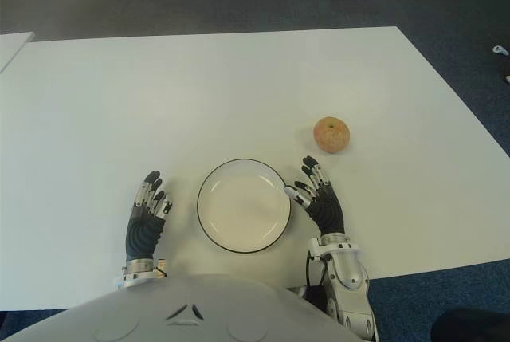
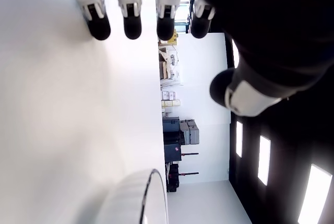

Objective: Put the apples into the plate.

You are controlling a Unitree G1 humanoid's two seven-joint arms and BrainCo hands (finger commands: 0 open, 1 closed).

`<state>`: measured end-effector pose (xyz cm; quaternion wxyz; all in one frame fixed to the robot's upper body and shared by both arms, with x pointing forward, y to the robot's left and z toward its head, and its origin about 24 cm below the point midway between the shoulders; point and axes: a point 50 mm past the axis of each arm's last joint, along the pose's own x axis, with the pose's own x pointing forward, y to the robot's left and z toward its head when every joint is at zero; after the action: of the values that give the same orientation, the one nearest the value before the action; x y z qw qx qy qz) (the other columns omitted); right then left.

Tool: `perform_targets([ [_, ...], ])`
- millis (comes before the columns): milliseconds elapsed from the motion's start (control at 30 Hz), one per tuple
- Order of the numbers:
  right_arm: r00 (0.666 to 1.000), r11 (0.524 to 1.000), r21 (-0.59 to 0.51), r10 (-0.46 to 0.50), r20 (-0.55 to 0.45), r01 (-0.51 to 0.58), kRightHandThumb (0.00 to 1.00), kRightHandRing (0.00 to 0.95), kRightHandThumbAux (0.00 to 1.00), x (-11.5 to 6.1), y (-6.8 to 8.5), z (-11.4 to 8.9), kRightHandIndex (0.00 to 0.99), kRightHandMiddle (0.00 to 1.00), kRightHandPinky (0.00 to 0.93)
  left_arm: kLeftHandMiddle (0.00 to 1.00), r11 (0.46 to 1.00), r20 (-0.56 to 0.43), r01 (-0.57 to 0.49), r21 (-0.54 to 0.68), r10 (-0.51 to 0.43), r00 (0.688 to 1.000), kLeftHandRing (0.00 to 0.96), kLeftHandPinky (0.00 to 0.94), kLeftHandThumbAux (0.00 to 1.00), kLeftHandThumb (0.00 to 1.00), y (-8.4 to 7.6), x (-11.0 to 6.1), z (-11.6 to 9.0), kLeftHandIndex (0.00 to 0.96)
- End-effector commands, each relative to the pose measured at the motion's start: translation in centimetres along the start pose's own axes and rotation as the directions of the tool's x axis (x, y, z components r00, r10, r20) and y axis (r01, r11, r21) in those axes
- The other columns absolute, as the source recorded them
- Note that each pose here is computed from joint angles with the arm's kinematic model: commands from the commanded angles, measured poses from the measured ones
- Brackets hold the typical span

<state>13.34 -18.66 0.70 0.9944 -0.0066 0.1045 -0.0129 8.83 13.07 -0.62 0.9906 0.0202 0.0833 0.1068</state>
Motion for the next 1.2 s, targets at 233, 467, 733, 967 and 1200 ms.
perform_targets([
  [233, 0.999, 1.0, 0.016, -0.006, -0.036, 0.006, 0.12, 0.003, 0.629, -0.2, 0.2, -0.7, 0.004, 0.047, 0.0, 0.041, 1.0, -0.015, -0.009, 0.002, 0.009, 1.0, 0.039, 0.038, 0.554, 0.069, -0.1, -0.2, -0.1, 0.03],
  [467, 0.999, 1.0, 0.017, -0.003, -0.038, 0.004, 0.116, 0.0, 0.642, -0.2, 0.2, -0.8, 0.0, 0.035, 0.0, 0.036, 1.0, -0.018, -0.005, 0.0, 0.005, 1.0, 0.03, 0.019, 0.554, 0.067, -0.1, -0.2, -0.1, 0.025],
  [733, 0.999, 1.0, 0.018, -0.003, -0.039, 0.004, 0.111, 0.0, 0.64, -0.2, 0.3, -0.8, 0.0, 0.03, 0.0, 0.037, 1.0, -0.03, -0.002, -0.007, 0.002, 1.0, 0.031, 0.028, 0.546, 0.073, 0.0, -0.2, -0.1, 0.029],
  [967, 0.993, 0.999, -0.048, 0.007, 0.121, -0.002, 0.115, 0.0, 0.642, 0.5, 0.8, 3.2, 0.0, 0.027, 0.0, 0.032, 1.0, -0.035, 0.003, 0.008, -0.002, 0.999, 0.027, 0.024, 0.546, 0.078, 0.1, 0.0, -0.2, 0.028],
  [1200, 0.875, 0.944, -0.327, 0.115, 0.469, 0.051, 0.199, 0.007, 0.614, 0.7, 0.3, 9.2, 0.019, 0.025, 0.025, 0.032, 1.0, -0.037, 0.012, 0.017, -0.011, 0.999, 0.027, 0.028, 0.555, 0.079, 0.3, 0.2, -0.3, 0.029],
])
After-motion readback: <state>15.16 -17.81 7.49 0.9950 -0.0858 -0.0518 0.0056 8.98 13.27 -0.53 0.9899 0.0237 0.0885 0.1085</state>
